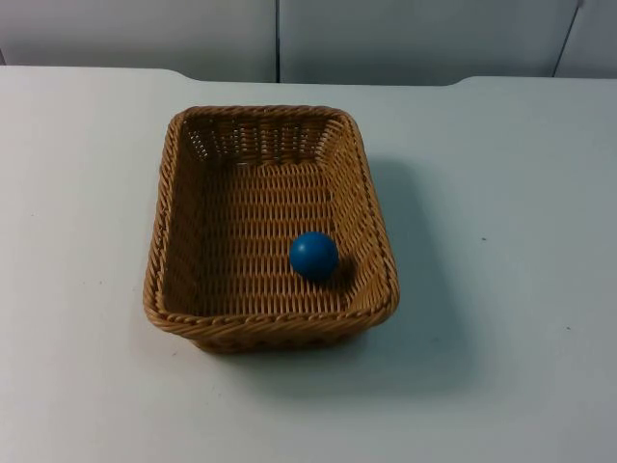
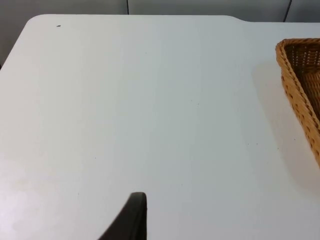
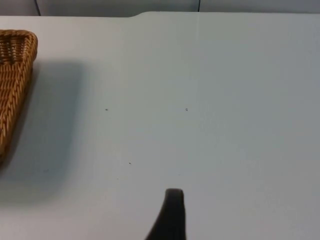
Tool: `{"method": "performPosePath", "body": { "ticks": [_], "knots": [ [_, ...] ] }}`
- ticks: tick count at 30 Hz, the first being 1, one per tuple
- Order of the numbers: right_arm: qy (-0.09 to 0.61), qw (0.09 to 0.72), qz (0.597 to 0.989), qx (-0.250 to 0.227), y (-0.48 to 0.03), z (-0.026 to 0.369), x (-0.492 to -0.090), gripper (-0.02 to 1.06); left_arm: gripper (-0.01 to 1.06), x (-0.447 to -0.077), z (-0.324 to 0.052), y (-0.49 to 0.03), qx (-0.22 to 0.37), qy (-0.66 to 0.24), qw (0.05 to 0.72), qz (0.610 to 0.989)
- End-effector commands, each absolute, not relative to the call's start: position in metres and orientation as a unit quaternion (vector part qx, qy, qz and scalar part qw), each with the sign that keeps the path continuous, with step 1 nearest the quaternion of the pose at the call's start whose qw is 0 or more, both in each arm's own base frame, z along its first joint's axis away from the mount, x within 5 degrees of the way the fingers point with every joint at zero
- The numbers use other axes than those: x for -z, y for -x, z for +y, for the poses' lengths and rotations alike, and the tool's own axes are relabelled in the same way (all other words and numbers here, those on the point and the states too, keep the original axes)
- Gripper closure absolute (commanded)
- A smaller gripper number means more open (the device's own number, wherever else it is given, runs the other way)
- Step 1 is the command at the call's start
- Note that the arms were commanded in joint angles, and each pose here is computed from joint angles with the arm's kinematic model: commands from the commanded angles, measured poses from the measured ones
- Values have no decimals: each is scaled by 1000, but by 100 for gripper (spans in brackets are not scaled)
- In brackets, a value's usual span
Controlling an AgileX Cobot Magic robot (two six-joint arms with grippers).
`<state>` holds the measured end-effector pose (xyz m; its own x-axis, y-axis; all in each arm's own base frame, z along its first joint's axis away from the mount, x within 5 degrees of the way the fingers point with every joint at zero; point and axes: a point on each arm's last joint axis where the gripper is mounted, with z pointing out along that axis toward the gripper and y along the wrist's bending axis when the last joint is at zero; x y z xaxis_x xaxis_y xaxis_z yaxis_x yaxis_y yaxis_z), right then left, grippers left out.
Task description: Pick up the basket with the left hand and place the ball into the basket with the right hand.
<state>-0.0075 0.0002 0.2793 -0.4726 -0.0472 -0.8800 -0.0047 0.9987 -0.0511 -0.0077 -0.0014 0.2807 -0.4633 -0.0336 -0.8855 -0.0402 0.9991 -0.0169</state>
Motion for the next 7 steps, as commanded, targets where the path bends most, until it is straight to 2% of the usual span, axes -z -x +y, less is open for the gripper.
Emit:
{"method": "performPosePath", "body": {
  "ticks": [1,7],
  "knots": [
    [11,520,854,22,7,0,-279,30,0,-279,-2,7,-1,23,520,854],
    [11,520,854,22,7,0,-279,30,0,-279,-1,7,-13,10,519,854]
  ]
}}
